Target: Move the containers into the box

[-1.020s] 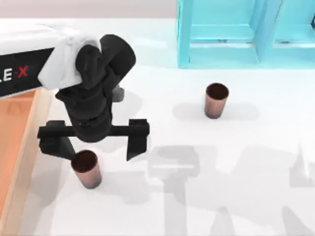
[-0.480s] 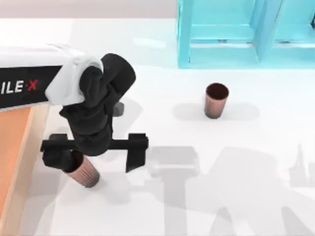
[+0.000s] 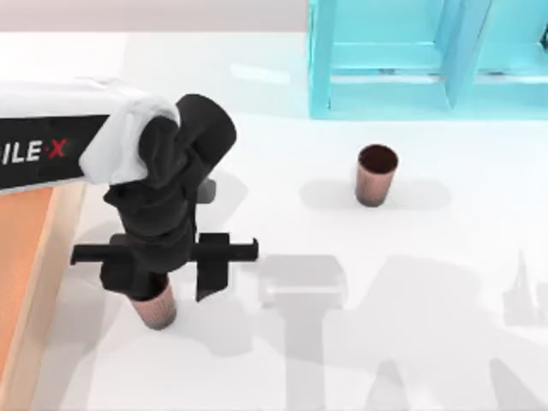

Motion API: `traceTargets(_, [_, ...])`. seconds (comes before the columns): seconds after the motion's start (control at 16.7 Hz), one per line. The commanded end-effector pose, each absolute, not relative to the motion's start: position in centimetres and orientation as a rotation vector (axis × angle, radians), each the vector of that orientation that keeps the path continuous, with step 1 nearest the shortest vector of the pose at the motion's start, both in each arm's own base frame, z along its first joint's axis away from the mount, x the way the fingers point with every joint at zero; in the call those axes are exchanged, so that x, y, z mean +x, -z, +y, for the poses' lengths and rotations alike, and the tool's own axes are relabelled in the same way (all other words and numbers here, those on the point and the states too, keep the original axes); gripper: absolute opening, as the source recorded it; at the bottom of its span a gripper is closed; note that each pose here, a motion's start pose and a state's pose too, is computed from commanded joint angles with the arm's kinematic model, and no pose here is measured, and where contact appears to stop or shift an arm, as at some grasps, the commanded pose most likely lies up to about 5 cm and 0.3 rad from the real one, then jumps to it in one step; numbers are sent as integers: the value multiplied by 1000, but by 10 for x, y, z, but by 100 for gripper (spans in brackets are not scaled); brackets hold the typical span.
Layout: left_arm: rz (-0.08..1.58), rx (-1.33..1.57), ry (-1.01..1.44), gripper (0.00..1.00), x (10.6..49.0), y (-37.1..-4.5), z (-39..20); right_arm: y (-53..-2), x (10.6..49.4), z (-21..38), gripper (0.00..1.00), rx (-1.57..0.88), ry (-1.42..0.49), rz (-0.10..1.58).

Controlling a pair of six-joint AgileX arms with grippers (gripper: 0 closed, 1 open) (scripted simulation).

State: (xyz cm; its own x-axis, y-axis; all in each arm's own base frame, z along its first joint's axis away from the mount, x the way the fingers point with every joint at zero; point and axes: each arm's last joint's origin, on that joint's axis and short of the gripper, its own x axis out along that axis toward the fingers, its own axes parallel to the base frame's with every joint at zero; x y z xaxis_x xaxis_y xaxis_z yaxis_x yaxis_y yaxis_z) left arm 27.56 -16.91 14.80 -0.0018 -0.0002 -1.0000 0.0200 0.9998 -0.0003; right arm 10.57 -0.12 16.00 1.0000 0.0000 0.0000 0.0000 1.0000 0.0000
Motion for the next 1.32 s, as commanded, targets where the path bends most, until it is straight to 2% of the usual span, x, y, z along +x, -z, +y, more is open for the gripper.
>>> traceTargets(0.24, [1573,16,16,2,276,-148,-169,-160,106,-1,100,0,0,0])
traceTargets(0.3, [1573,16,16,0,276,-148,-169,-160,106,-1,100,0,0,0])
traceTargets(0.9, [1572,18,19,0,277,-153,-165,-160,106,-1,100,0,0,0])
traceTargets(1.32, [1586,20,15,0,282,-228,-89,-160,106,-1,100,0,0,0])
